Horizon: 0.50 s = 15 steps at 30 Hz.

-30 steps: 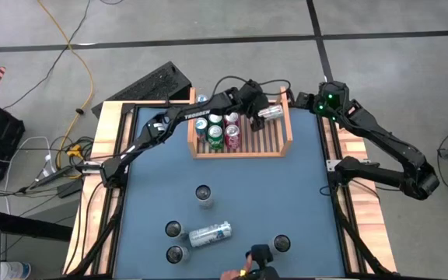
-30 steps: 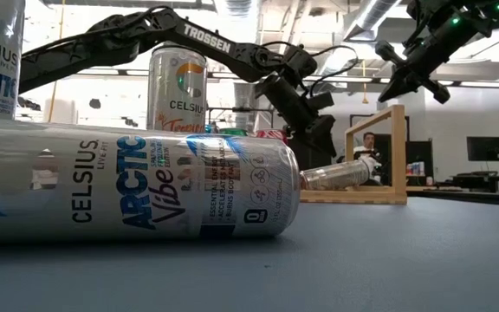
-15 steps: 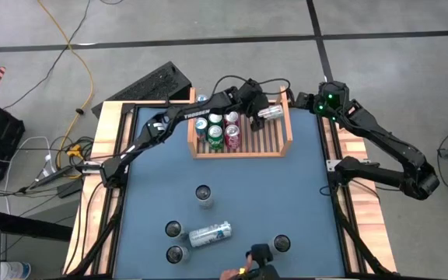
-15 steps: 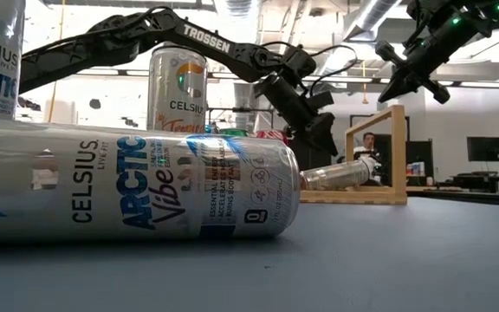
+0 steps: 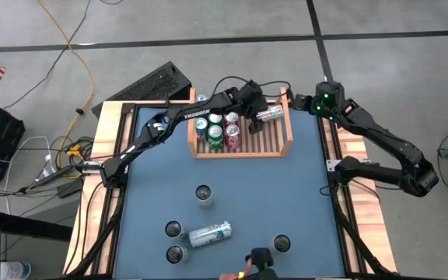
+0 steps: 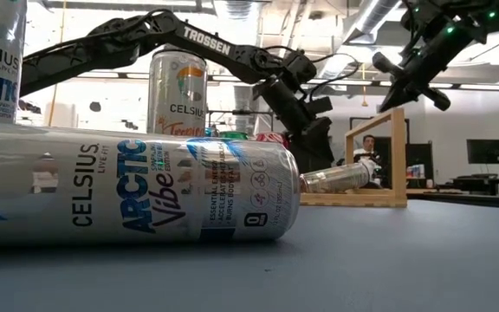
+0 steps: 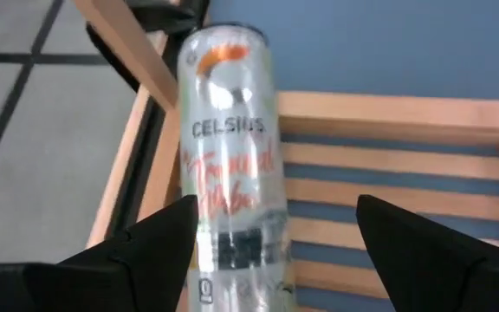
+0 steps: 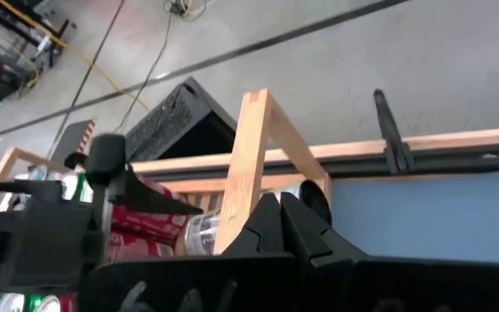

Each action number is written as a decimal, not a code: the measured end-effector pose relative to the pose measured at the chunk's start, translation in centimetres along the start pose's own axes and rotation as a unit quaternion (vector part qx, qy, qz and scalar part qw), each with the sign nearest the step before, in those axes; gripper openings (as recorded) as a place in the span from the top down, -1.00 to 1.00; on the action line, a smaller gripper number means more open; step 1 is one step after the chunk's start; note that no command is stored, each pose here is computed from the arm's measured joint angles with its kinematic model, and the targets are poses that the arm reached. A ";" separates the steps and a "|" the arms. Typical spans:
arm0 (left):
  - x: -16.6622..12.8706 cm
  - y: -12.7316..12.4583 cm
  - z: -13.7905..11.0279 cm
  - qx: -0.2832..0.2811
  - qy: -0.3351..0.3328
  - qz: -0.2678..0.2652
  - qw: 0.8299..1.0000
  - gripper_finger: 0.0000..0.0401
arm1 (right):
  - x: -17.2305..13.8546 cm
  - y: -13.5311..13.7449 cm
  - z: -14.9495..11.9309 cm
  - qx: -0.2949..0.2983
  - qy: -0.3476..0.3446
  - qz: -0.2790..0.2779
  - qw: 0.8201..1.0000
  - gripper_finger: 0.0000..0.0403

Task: Place canned beverage on shelf
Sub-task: Put the light yellow soda can on the shelf

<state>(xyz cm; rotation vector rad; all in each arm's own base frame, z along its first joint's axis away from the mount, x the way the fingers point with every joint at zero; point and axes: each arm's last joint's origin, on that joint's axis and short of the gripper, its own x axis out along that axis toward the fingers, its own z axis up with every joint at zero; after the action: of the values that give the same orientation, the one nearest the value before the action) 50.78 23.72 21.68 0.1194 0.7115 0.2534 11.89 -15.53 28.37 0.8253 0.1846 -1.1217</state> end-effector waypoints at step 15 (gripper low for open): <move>-4.4 3.8 1.2 -0.079 -0.025 -0.025 0.996 -0.51 | 1.7 0.6 -1.1 -0.011 0.045 -0.001 0.999 1.00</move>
<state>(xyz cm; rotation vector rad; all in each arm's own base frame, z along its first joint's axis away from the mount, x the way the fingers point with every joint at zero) 47.66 26.16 26.11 -0.0422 0.6423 0.2561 13.50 -15.91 27.01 0.8571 0.2726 -1.0843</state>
